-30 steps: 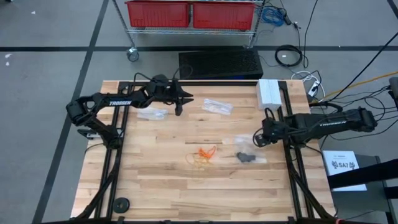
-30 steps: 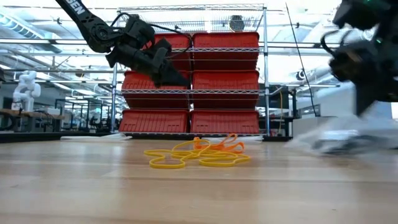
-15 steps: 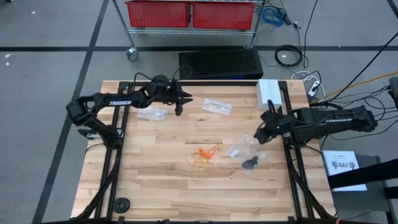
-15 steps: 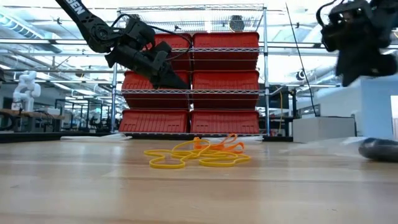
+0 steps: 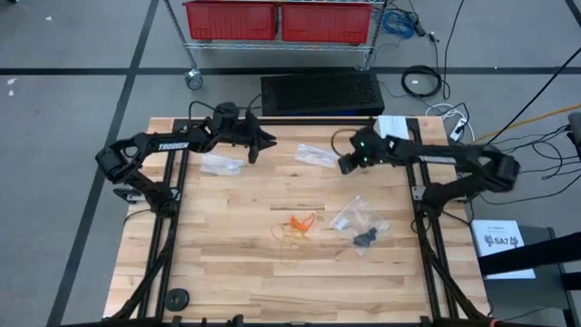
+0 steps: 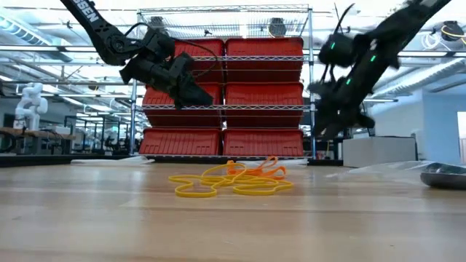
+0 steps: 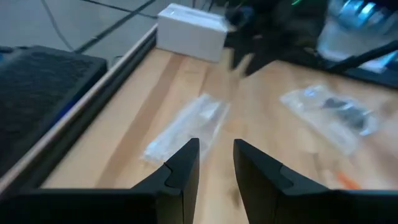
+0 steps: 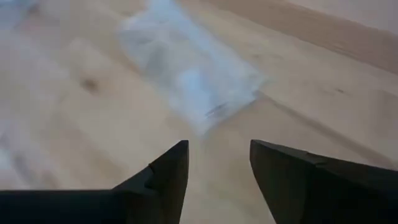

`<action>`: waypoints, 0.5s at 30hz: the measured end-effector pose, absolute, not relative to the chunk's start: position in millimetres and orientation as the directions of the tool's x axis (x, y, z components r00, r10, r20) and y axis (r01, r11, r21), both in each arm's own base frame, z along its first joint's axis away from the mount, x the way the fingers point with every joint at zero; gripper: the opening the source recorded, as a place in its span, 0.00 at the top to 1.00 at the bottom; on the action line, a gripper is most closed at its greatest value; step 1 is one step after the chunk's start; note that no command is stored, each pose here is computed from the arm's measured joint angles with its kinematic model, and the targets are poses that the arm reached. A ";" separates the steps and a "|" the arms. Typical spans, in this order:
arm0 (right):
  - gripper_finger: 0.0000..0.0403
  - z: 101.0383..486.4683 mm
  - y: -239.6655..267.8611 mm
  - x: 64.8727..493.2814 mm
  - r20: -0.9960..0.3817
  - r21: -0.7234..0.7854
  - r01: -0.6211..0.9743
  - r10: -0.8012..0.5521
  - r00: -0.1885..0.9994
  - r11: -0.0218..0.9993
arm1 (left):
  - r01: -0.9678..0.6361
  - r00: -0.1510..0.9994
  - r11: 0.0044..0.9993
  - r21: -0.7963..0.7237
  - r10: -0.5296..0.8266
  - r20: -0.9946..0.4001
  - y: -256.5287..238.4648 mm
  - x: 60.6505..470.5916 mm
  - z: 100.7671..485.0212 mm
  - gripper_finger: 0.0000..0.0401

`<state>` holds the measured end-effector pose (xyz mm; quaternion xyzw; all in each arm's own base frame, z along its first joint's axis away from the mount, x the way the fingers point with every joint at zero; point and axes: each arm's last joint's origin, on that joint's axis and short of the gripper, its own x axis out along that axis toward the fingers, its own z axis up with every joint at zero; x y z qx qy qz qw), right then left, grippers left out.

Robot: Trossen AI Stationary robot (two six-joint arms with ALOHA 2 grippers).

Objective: Sort rubber bands
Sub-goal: Open the top right transparent zip bag

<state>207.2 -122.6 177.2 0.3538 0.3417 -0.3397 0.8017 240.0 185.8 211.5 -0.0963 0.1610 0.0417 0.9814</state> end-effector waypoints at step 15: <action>0.61 127.0 -160.2 230.4 -0.752 0.467 0.790 -0.290 0.591 0.398 | -0.092 0.959 0.968 -0.234 0.024 -0.281 192.7 227.5 205.5 0.74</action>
